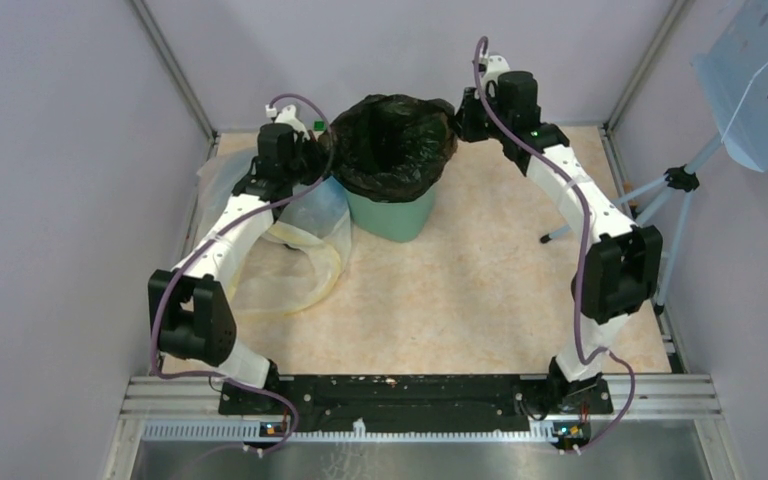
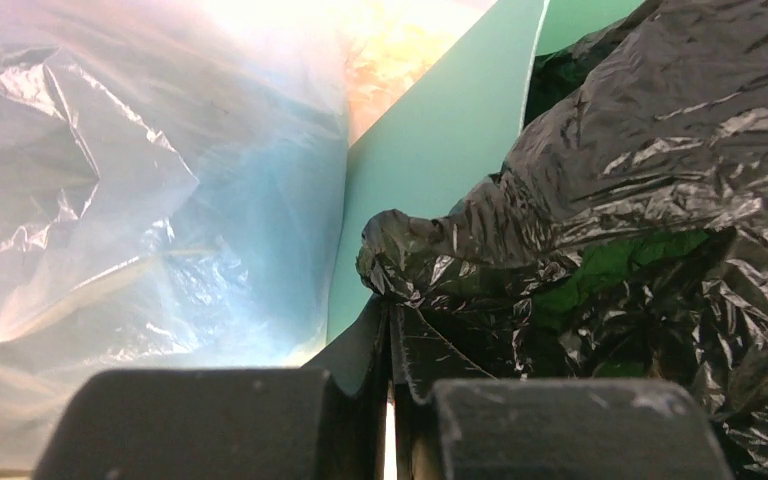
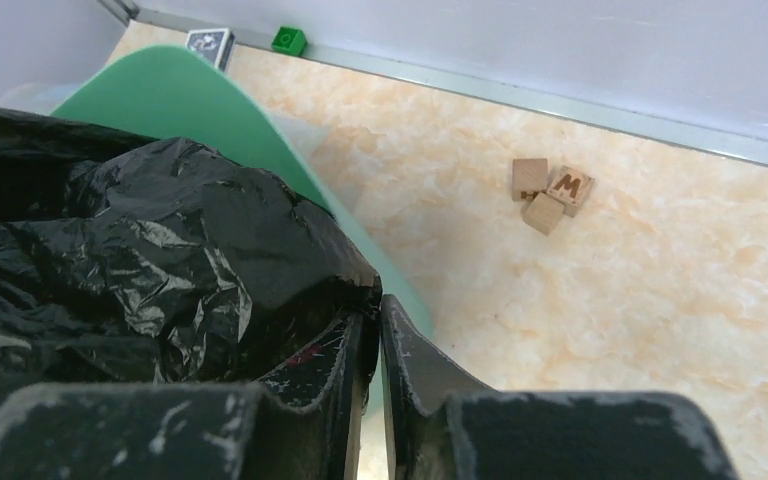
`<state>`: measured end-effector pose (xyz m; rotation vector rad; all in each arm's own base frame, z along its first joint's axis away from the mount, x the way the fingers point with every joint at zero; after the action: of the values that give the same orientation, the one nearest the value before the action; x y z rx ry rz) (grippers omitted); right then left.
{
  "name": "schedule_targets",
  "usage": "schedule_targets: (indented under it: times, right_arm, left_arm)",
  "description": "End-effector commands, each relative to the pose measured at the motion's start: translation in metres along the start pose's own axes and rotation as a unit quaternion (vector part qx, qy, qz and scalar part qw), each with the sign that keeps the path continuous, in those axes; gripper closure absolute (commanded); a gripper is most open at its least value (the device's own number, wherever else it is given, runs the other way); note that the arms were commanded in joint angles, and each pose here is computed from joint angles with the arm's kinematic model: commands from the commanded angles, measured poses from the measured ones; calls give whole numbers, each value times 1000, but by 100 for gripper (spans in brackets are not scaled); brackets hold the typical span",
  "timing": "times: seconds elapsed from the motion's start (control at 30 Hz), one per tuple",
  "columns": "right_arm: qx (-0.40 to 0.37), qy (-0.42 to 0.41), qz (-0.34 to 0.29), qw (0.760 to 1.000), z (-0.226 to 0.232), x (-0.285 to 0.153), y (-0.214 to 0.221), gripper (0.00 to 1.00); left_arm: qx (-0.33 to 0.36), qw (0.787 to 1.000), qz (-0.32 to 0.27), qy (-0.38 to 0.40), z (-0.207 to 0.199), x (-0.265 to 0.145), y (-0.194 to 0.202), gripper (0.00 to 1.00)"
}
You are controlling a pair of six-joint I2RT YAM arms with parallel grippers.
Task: Put the trash bags into the trash bin
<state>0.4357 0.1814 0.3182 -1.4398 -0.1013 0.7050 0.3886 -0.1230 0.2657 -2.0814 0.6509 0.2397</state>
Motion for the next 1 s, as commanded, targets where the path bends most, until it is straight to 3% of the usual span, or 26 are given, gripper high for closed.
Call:
schedule_targets:
  times: [0.0, 0.3, 0.5, 0.73, 0.97]
  right_arm:
    - [30, -28, -20, 999, -8, 5, -25, 89]
    - [87, -106, 33, 990, -18, 43, -5, 88]
    - [119, -177, 73, 974, -10, 57, 19, 88]
    - [138, -171, 56, 974, 2, 15, 30, 88]
    - [177, -156, 79, 969, 21, -36, 78, 90]
  left_arm:
    - [12, 999, -29, 31, -12, 5, -23, 96]
    - [10, 998, -10, 60, -11, 17, -22, 94]
    - [16, 991, 22, 133, -19, 28, -16, 89]
    - [4, 976, 67, 207, -31, 30, -5, 88]
    - [-10, 957, 114, 266, -44, 17, 15, 88]
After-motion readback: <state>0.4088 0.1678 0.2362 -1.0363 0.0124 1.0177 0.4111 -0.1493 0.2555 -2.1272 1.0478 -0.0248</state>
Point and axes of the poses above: each gripper's point midway between its finger pads, its own x axis out along the fingers, its own z axis along the line the jaws close on, y = z × x, the point moved 7 cm from there along -x, back along the fingers, and after that the axes turned 5 degrees about -x, right-handed, at the moved point
